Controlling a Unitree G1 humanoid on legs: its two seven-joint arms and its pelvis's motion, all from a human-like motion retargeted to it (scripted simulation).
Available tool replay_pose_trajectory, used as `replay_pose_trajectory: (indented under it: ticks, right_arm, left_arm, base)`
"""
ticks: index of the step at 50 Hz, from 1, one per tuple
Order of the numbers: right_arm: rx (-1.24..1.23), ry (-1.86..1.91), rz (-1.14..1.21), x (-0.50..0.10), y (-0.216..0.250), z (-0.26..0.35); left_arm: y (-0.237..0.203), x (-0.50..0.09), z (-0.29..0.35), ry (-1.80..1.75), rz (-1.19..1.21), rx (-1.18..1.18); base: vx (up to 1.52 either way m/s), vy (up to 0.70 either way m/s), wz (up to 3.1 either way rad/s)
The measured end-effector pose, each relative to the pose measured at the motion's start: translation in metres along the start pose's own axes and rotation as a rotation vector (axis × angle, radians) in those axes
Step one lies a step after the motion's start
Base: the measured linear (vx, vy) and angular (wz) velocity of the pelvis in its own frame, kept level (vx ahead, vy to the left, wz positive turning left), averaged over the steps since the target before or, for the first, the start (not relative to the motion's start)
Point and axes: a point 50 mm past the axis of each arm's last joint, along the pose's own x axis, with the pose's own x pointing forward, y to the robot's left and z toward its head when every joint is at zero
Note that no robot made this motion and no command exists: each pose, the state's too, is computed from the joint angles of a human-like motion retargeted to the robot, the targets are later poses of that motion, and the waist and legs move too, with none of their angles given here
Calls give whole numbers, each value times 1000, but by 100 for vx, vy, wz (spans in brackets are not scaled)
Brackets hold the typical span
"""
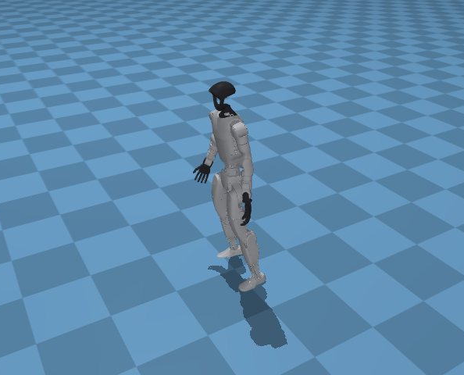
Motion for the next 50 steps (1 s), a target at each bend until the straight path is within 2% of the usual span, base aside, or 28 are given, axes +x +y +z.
replay_pose_trajectory:
  ticks: [12, 21, 27, 34, 38, 43, 47, 50]
  right_arm:
    - [213, 153, -294, -12, -63, -45]
    - [474, 187, -495, -15, -93, -37]
    - [689, 128, -616, -12, -118, 29]
    - [774, -201, -563, -33, -127, 188]
    - [697, -497, -405, -73, -94, 297]
    - [543, -855, -135, -151, -6, 404]
    - [425, -1079, 132, -220, 85, 440]
    - [277, -1215, 436, -269, 158, 437]
  left_arm:
    - [41, -8, -30, 96, 174, -160]
    - [69, -5, -11, 83, 261, -344]
    - [96, 2, 79, -67, 305, -330]
    - [104, -42, 264, -495, 317, -117]
    - [79, -111, 372, -823, 284, -19]
    - [17, -223, 463, -1245, 109, -3]
    - [-55, -316, 489, -1549, -186, -20]
    - [-114, -384, 481, -1729, -490, 13]
  base:
    - [0, 0, 0]
    - [0, 0, 0]
    - [0, 0, 0]
    - [0, 0, 0]
    - [0, 0, 0]
    - [0, 0, 0]
    - [0, 0, 0]
    - [0, 0, 0]
